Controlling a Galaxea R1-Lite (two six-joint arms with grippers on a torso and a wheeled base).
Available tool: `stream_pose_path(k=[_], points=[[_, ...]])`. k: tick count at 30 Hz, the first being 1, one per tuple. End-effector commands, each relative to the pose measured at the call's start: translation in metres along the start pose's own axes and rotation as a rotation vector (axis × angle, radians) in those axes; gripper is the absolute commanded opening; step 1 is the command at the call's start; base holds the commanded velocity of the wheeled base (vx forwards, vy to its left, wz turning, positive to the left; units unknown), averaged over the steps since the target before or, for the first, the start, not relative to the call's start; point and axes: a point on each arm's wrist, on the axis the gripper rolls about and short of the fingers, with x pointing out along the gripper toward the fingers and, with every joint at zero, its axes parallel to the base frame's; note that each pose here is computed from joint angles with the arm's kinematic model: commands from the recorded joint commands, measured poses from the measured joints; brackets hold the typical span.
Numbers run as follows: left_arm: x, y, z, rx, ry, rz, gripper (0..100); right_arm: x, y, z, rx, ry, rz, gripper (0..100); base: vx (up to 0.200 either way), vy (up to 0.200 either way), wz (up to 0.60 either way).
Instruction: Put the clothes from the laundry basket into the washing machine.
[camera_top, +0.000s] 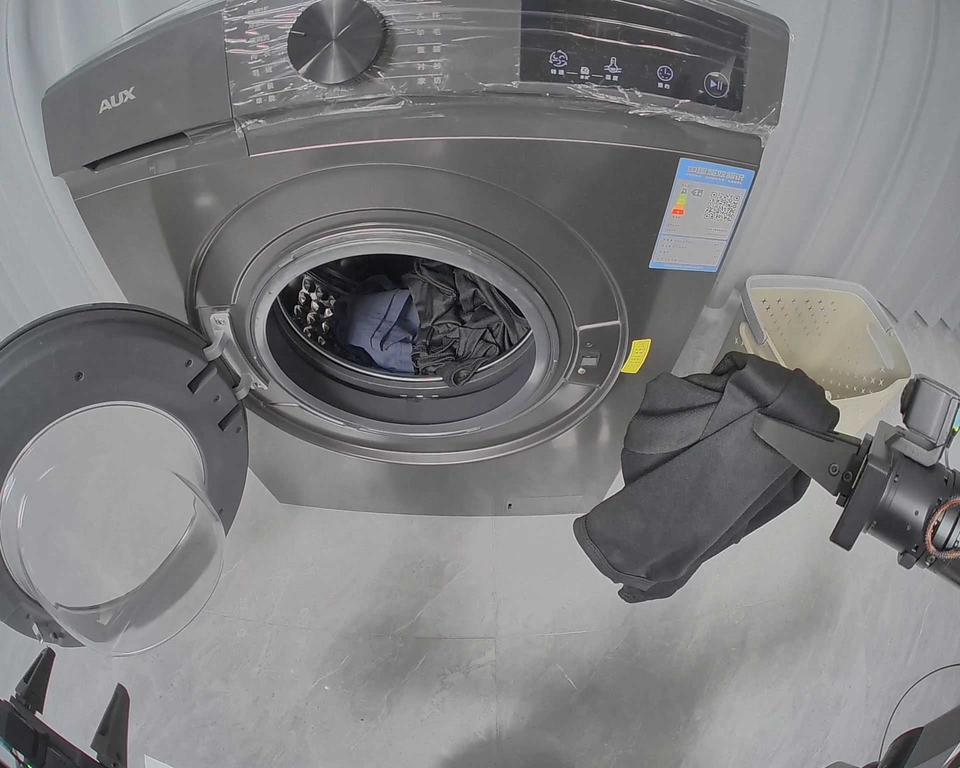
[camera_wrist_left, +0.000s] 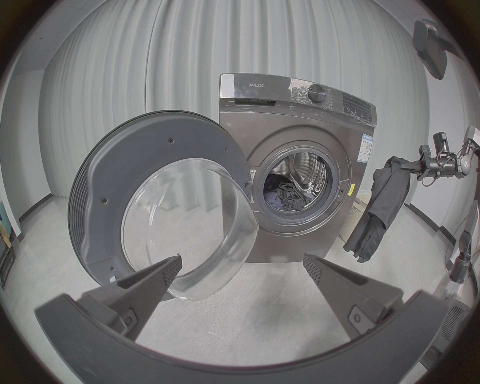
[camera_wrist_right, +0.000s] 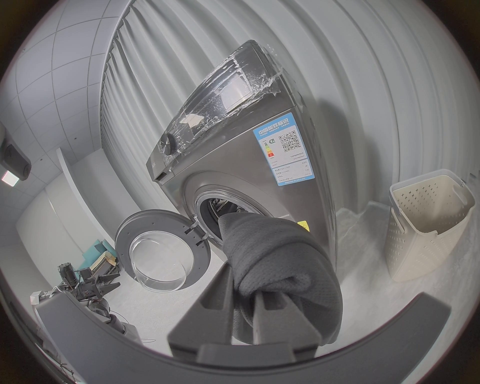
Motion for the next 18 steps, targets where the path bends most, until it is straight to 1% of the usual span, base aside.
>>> stream_pose_path(k=[1, 14, 18], points=[[0.0003, 0.0001, -0.0029, 0.000, 0.004, 0.001, 100, 0.0004, 0.0006, -0.0005, 0.000, 0.002, 0.004, 0, 0.000, 0.000, 0.00], [0.0003, 0.0000, -0.0029, -0.003, 0.004, 0.006, 100, 0.0008, 0.0020, -0.0011, 0.000, 0.006, 0.013, 0, 0.000, 0.000, 0.00], [0.0004, 0.0001, -0.0027, -0.002, 0.004, 0.001, 100, 0.0011, 0.0020, -0.0014, 0.000, 0.008, 0.012, 0, 0.000, 0.200, 0.00]])
